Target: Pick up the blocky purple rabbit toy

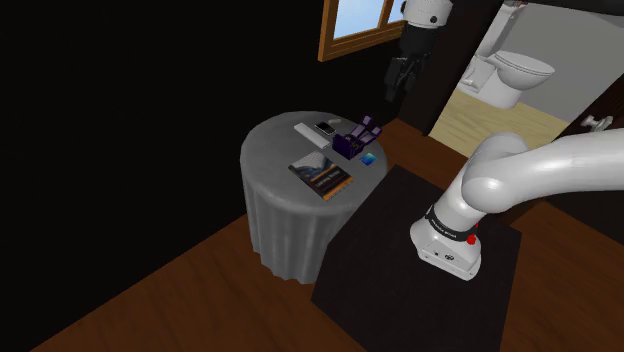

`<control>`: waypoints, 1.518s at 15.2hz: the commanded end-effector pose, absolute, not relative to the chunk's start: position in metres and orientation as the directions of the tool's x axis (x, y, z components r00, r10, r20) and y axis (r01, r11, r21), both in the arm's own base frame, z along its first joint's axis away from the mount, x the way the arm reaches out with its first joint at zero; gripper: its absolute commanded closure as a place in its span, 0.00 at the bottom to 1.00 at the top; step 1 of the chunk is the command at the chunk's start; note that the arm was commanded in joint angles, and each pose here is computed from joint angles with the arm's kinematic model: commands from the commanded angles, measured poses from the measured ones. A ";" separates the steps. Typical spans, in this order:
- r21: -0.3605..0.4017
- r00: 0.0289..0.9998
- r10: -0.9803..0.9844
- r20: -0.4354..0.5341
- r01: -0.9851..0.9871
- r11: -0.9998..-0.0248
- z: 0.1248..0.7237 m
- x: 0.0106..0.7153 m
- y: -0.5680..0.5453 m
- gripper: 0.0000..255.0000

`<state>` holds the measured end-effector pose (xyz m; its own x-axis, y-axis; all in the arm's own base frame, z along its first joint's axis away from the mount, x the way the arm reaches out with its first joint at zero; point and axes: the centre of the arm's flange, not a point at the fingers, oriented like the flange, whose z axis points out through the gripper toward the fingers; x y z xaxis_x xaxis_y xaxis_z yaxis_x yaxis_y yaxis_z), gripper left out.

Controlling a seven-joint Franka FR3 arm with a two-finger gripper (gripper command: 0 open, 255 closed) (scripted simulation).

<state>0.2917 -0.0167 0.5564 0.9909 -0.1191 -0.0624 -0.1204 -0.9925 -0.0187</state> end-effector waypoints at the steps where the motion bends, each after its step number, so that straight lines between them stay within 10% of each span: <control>1: -0.019 0.991 -0.119 -0.062 -0.120 -0.993 0.556 0.292 -0.017 0.00; 23: 0.051 0.995 -0.096 -0.022 -0.094 -0.994 0.318 0.402 -0.124 0.00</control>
